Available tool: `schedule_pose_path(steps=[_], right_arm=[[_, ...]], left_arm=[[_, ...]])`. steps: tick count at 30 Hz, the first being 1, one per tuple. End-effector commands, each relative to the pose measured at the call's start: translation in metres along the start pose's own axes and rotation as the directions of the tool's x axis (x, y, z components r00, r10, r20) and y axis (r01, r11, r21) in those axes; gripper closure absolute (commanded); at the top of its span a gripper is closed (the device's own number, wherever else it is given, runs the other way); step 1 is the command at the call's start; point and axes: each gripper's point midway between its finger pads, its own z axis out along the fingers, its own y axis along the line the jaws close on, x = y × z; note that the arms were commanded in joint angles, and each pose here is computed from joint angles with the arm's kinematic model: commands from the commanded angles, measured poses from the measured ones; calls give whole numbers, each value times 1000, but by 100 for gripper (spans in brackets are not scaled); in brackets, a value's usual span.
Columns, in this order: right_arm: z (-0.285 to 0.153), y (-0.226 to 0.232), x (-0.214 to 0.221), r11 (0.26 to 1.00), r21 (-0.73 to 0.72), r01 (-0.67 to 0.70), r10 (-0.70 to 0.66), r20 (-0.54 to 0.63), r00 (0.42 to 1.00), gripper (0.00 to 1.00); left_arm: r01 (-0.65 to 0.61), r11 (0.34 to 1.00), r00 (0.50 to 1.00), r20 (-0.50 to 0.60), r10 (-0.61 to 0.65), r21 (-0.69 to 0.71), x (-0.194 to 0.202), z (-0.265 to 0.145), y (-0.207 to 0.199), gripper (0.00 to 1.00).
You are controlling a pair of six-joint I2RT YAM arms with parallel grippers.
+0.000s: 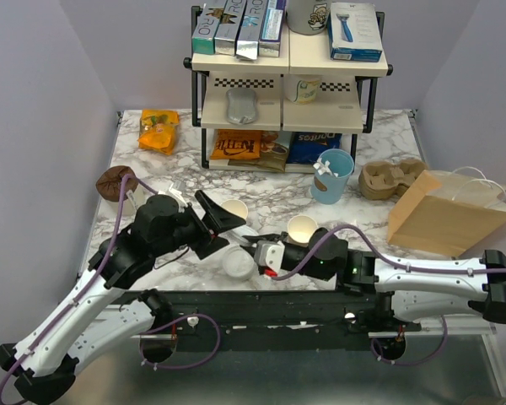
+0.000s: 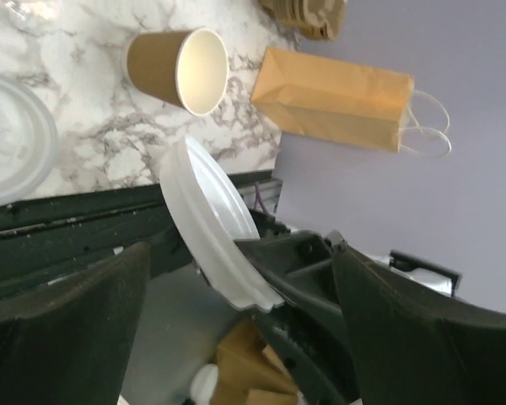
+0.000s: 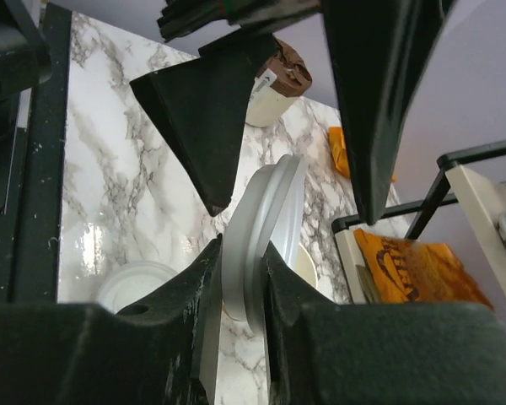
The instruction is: Pack the takeout coffee
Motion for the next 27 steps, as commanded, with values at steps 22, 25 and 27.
schedule_pose_path(steps=[22,25,27], right_arm=[[-116,-38,134,114,384,-916,988,55,146,72],[-127,-39,158,2,412,-911,994,95,46,72],[-131,-44,167,-37,418,-908,993,118,14,72]], left_arm=[[-498,840,866,82,493,216,-17,88,-44,1],[-502,840,861,31,507,206,-10,114,-33,1],[-505,832,854,-8,520,227,-2,124,-33,1]])
